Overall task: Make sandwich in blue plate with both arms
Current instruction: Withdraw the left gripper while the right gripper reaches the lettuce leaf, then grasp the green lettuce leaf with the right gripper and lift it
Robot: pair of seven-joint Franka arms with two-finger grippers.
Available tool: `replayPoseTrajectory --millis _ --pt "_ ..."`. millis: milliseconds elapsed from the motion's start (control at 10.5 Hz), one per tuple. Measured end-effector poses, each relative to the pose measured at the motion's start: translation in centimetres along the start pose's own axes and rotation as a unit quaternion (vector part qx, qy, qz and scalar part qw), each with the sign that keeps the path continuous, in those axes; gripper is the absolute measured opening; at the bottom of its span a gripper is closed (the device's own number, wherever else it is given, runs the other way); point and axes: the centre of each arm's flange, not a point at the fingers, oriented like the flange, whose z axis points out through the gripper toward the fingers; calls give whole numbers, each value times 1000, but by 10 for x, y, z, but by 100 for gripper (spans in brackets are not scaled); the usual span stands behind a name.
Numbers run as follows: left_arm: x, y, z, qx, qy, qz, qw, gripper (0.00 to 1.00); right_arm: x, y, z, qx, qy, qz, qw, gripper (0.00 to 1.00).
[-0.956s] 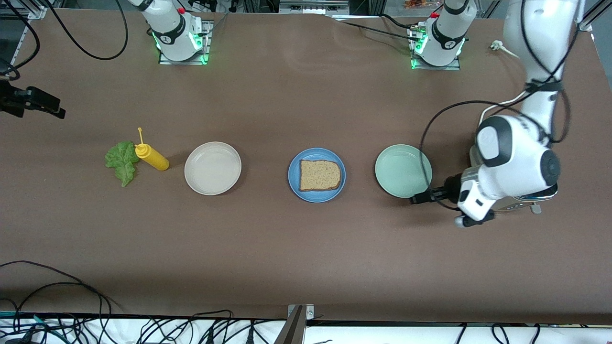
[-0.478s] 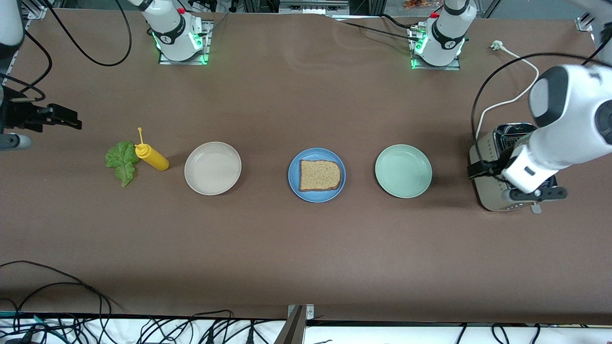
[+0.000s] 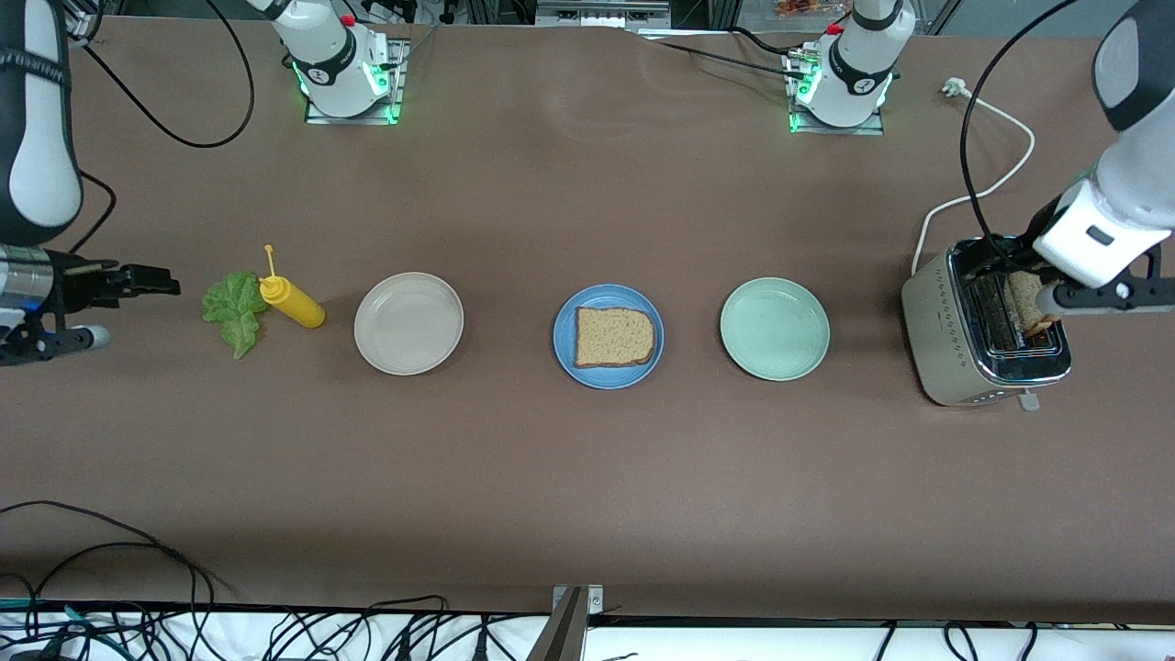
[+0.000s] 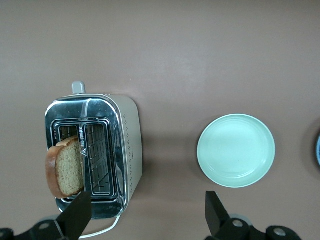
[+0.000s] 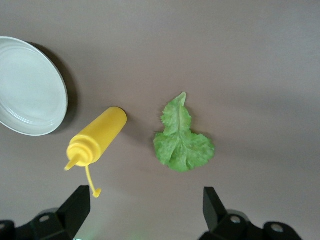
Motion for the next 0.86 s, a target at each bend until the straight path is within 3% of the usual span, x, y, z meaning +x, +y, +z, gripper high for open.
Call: replayPoseTrajectory --millis 382,861 --pt "-20 3 -38 -4 26 4 1000 100 18 73 114 91 -11 -50 995 100" --pt "-33 -12 -48 -31 10 -16 999 100 38 92 197 105 -17 -82 991 98"
